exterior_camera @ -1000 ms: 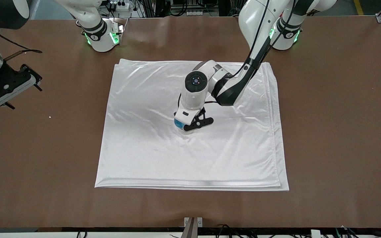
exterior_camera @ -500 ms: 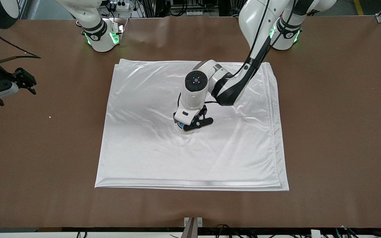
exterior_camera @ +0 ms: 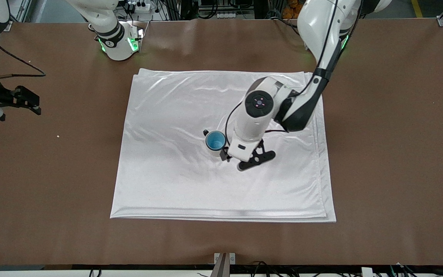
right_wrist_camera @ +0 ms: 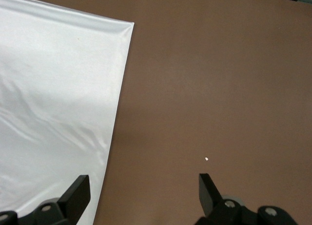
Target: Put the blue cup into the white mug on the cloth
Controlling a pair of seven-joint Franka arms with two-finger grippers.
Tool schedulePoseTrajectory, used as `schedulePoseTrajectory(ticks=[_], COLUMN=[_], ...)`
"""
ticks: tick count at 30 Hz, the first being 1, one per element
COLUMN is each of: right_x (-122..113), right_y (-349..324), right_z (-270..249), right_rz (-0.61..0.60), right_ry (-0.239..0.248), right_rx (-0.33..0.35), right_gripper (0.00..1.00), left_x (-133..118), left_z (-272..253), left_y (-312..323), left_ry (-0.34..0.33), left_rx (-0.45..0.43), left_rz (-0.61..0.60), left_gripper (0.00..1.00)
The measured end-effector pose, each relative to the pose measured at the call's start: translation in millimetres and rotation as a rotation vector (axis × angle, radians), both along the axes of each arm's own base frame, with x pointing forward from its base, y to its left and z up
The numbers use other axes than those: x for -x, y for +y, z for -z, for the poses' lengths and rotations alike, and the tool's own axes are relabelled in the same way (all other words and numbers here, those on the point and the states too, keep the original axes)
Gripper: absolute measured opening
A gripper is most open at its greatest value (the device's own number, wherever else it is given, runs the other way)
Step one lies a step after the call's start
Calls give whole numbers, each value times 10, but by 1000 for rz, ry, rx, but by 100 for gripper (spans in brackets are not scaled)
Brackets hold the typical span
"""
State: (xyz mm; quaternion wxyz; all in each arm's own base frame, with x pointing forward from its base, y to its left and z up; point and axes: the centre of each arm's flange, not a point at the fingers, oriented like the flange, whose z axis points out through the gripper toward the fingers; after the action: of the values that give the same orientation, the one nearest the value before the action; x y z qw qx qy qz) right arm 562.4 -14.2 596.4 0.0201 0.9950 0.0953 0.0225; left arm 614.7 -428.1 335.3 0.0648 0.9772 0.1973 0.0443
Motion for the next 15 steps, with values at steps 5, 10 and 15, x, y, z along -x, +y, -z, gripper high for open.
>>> schedulePoseTrajectory(ticks=[5, 10, 15], right_x=[-3, -2, -10], right_y=[15, -38, -54], right_z=[10, 21, 32], right_rz=[25, 39, 56], right_ry=[2, 5, 4], right_rx=[-31, -36, -39], right_gripper=[100, 100, 100], left_x=[-384, -727, -951], left_z=[-138, -291, -381], left_y=[609, 1328, 2104], left_ry=[-25, -49, -30], left_rx=[0, -11, -46], left_rz=[-36, -23, 40], left_gripper=[100, 100, 100])
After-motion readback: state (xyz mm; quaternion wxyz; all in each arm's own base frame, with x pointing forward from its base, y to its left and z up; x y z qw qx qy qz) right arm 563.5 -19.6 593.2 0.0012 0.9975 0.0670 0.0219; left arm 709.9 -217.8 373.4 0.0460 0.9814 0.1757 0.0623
